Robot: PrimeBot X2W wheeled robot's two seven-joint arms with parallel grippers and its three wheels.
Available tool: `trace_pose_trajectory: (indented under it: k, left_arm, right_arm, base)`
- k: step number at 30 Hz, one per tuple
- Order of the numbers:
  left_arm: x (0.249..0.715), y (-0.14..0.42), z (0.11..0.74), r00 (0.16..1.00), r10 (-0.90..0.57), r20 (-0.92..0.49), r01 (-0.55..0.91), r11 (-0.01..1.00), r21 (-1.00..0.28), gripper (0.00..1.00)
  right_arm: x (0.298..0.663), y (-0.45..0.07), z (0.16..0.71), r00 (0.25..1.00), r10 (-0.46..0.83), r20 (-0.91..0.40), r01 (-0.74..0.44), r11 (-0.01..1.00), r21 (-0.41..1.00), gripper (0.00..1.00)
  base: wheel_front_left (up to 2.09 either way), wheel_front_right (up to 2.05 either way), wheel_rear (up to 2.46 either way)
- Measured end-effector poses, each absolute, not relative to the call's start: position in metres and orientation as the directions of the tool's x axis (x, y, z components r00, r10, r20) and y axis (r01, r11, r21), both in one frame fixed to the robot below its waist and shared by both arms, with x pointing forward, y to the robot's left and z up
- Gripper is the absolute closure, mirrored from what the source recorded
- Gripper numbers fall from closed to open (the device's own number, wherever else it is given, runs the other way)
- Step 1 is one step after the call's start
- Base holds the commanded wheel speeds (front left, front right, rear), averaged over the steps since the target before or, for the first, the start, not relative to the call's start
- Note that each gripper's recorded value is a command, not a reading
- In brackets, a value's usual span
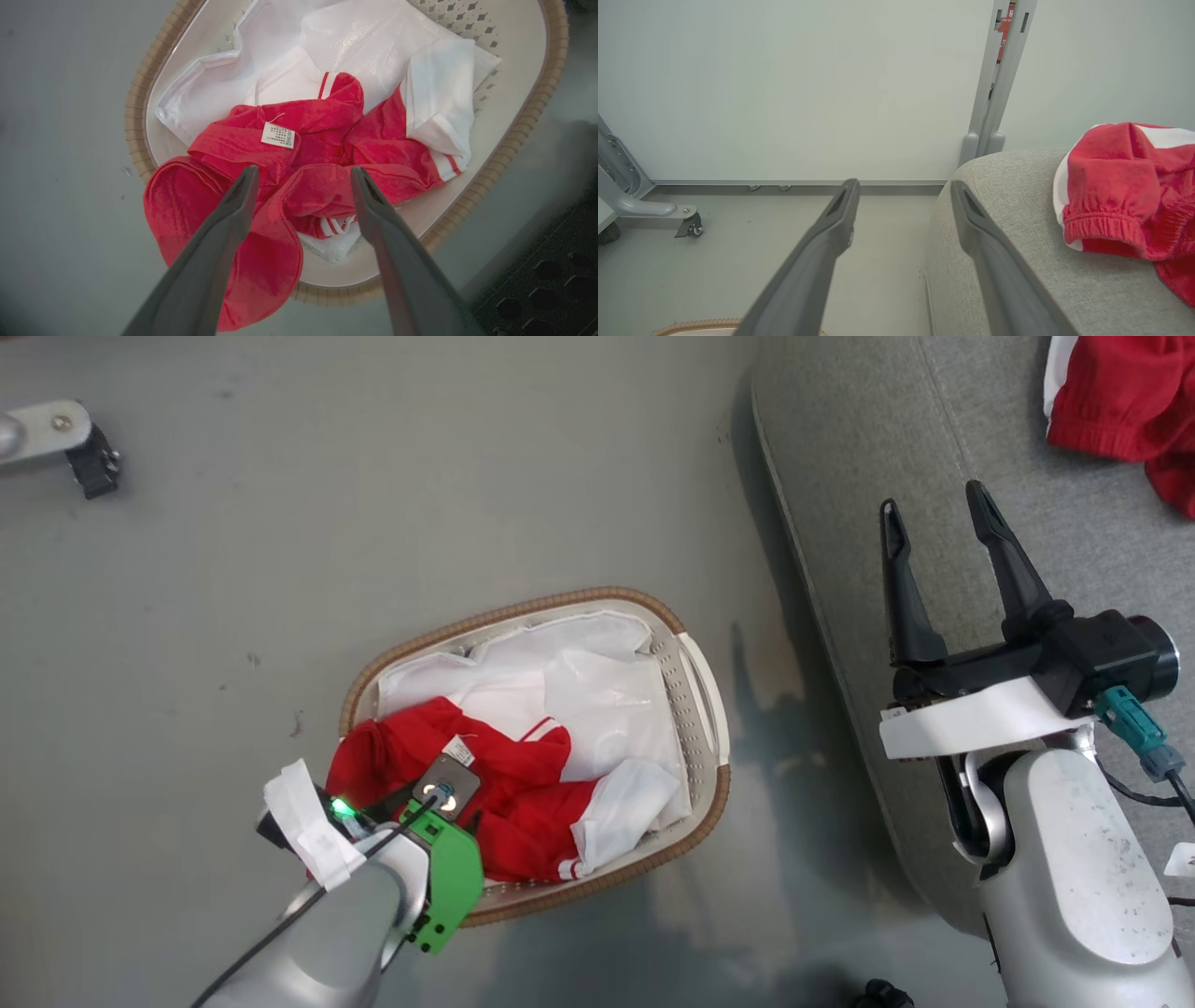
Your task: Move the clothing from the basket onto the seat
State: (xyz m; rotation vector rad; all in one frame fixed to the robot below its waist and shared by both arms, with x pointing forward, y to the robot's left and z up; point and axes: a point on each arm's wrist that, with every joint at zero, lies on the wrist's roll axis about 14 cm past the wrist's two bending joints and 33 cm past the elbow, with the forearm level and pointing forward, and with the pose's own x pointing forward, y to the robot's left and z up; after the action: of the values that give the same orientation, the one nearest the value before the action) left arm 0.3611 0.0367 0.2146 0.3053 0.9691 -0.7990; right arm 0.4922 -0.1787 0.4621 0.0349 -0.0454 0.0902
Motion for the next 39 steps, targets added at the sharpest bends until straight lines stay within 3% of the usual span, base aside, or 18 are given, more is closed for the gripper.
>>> trace_pose_trajectory:
  k: [9, 20, 21, 22, 23, 24, 25, 32, 39]
  left_arm:
    - [0.353, 0.053, 0.162, 0.163, -0.394, -0.904, 0.785, 0.607, -0.123, 0.00]
    - [0.347, 0.051, 0.127, 0.076, -0.376, -0.923, 0.814, 0.558, -0.160, 0.00]
    - [0.347, 0.051, 0.125, 0.071, -0.373, -0.925, 0.816, 0.556, -0.162, 0.05]
    - [0.347, 0.051, 0.124, 0.068, -0.372, -0.926, 0.817, 0.554, -0.162, 0.40]
    - [0.348, 0.050, 0.123, 0.066, -0.371, -0.926, 0.817, 0.553, -0.163, 0.62]
    - [0.348, 0.050, 0.122, 0.065, -0.370, -0.927, 0.818, 0.552, -0.163, 0.96]
    - [0.349, 0.050, 0.123, 0.064, -0.369, -0.927, 0.819, 0.550, -0.163, 1.00]
    - [0.353, 0.048, 0.128, 0.082, -0.377, -0.923, 0.817, 0.556, -0.155, 1.00]
    - [0.372, 0.030, 0.151, 0.180, -0.458, -0.871, 0.812, 0.568, -0.131, 1.00]
  right_arm:
    - [0.502, -0.188, 0.428, 0.997, 0.070, -0.016, -0.069, 0.996, 0.061, 0.00]
    - [0.502, -0.201, 0.400, 0.996, 0.041, -0.080, -0.035, 0.997, 0.070, 0.00]
    - [0.502, -0.201, 0.399, 0.996, 0.040, -0.083, -0.035, 0.997, 0.069, 0.00]
    - [0.502, -0.201, 0.398, 0.996, 0.040, -0.085, -0.034, 0.997, 0.070, 0.00]
    - [0.503, -0.201, 0.397, 0.995, 0.040, -0.086, -0.034, 0.997, 0.070, 0.00]
    - [0.503, -0.201, 0.397, 0.996, 0.040, -0.086, -0.034, 0.997, 0.070, 0.00]
    - [0.504, -0.201, 0.398, 0.996, 0.042, -0.084, -0.036, 0.997, 0.071, 0.00]
    - [0.505, -0.198, 0.402, 0.996, 0.049, -0.074, -0.044, 0.996, 0.075, 0.00]
    - [0.501, -0.199, 0.412, 0.997, 0.045, -0.061, -0.041, 0.997, 0.070, 0.00]
  base:
    - [0.00, 0.00, 0.00]
    - [0.00, 0.00, 0.00]
    - [0.00, 0.00, 0.00]
    - [0.00, 0.00, 0.00]
    - [0.00, 0.00, 0.00]
    - [0.00, 0.00, 0.00]
    - [0.00, 0.00, 0.00]
    - [0.00, 0.00, 0.00]
    - [0.00, 0.00, 0.00]
